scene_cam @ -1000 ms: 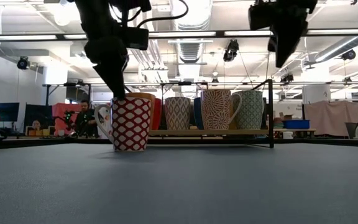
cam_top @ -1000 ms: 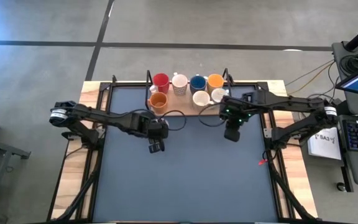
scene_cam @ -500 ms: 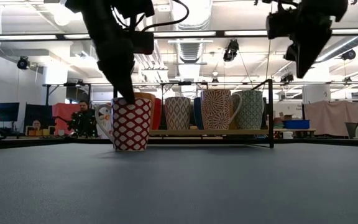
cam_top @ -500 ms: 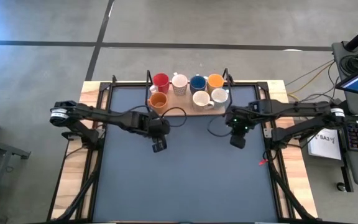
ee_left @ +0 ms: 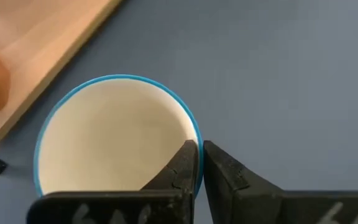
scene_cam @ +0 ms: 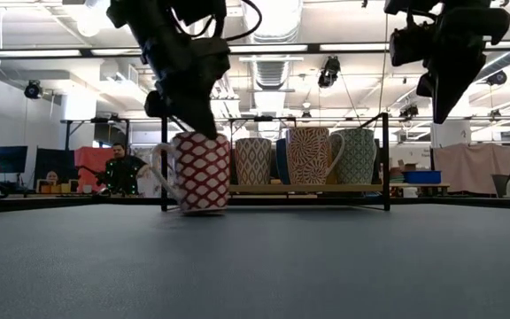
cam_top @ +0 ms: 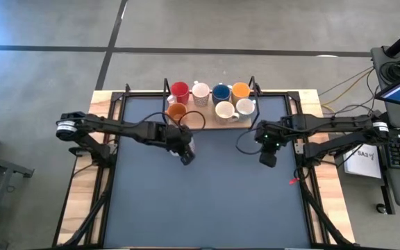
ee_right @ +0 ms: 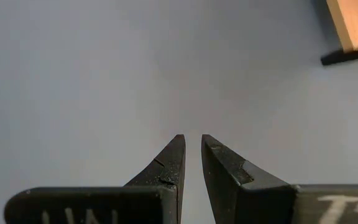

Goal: Place coffee mugs
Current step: Put the brown cup on the shelf aligned with the other gray cup

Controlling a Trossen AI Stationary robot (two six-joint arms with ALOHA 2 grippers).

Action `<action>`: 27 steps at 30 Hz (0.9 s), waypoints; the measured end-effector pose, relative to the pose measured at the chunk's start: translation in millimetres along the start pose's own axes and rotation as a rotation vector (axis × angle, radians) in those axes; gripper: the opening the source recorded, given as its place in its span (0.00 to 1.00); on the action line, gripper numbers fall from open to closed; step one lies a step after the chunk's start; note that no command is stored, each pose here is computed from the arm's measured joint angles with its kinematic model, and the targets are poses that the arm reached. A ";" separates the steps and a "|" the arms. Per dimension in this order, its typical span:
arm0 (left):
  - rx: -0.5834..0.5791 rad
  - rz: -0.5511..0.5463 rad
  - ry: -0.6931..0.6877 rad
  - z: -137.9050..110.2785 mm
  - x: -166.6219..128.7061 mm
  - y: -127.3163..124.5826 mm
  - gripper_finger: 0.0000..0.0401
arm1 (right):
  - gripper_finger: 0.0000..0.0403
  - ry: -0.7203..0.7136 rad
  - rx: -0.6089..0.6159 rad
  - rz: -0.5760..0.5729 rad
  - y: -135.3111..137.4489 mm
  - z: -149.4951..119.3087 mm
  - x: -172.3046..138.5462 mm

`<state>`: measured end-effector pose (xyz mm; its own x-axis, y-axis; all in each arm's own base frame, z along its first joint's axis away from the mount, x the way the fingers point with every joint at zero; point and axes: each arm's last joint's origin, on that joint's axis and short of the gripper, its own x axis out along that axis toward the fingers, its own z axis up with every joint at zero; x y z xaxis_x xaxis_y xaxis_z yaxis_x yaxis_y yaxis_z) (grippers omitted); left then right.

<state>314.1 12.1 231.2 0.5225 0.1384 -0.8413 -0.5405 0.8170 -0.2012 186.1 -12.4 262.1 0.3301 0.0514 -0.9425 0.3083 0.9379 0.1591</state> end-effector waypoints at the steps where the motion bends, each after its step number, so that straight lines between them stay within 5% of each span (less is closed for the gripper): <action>1: -0.024 0.008 -0.020 1.1 0.0 -0.4 0.00 | 0.11 -0.009 -0.007 0.002 0.3 0.9 0.1; 10: -0.176 -0.010 -0.132 10.8 10.6 -5.8 0.00 | 0.11 -0.042 -0.079 0.010 1.2 4.8 0.7; 22: -0.179 -0.073 -0.155 14.6 37.7 -14.5 0.01 | 0.11 -0.041 -0.110 0.010 1.6 4.5 0.8; 27: -0.152 -0.076 -0.144 13.7 37.6 -13.9 0.10 | 0.11 -0.040 -0.113 0.010 1.6 4.6 0.9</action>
<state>350.2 13.7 209.2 0.6483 0.1669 -0.7429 -0.5834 0.7359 -0.3438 191.0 -12.4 262.9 0.3691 0.0495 -0.9281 0.2033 0.9701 0.1326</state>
